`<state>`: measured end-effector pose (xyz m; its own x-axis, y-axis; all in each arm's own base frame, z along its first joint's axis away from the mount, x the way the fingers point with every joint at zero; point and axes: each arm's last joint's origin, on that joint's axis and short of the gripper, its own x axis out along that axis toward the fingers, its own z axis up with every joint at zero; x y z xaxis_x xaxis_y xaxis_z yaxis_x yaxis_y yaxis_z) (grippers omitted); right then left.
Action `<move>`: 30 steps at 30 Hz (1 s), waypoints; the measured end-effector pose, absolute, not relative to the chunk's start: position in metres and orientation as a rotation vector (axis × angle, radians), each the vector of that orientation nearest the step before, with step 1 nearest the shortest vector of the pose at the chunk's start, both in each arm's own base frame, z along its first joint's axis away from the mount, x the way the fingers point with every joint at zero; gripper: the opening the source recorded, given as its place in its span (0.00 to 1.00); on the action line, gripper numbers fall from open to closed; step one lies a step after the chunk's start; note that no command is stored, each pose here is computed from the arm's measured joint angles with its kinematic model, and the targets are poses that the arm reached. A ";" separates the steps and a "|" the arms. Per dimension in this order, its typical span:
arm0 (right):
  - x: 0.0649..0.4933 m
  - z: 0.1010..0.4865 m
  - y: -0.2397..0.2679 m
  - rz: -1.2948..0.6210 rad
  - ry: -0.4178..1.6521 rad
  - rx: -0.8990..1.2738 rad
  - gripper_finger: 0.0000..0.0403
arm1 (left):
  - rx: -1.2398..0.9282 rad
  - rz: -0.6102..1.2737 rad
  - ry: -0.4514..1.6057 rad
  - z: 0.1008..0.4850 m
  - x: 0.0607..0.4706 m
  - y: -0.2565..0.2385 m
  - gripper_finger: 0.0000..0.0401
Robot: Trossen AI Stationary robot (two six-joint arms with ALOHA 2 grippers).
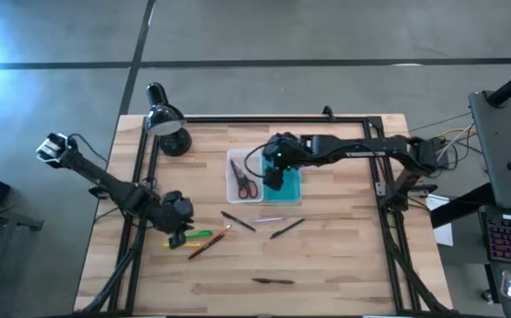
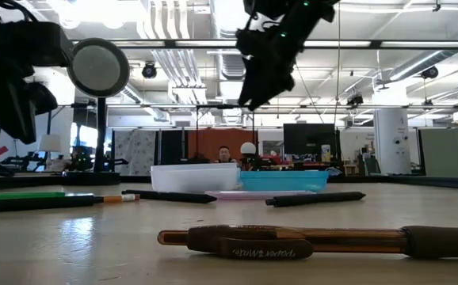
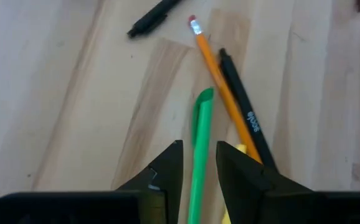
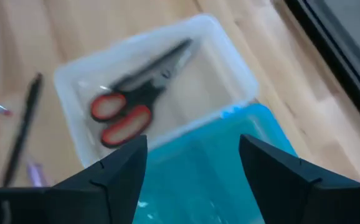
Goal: Pick & place school supplies into a supply box
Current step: Put the green pen into the supply box
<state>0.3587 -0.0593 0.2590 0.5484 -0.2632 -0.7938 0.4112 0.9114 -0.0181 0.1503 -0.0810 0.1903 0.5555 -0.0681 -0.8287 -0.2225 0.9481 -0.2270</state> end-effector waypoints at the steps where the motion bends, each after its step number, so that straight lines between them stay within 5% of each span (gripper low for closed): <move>1: 0.354 0.257 -0.058 -0.409 0.915 0.173 0.60 | -0.309 0.103 0.981 0.189 0.152 -0.084 0.20; 30: 0.314 0.247 -0.063 -0.458 0.936 0.168 0.55 | -0.198 0.262 1.322 0.129 0.192 -0.115 0.14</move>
<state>0.3142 -0.0635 0.2471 0.5059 -0.3061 -0.8065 0.4489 0.8917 -0.0569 0.1924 -0.1155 0.1287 0.2243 0.0764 -0.9715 -0.3002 0.9538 0.0057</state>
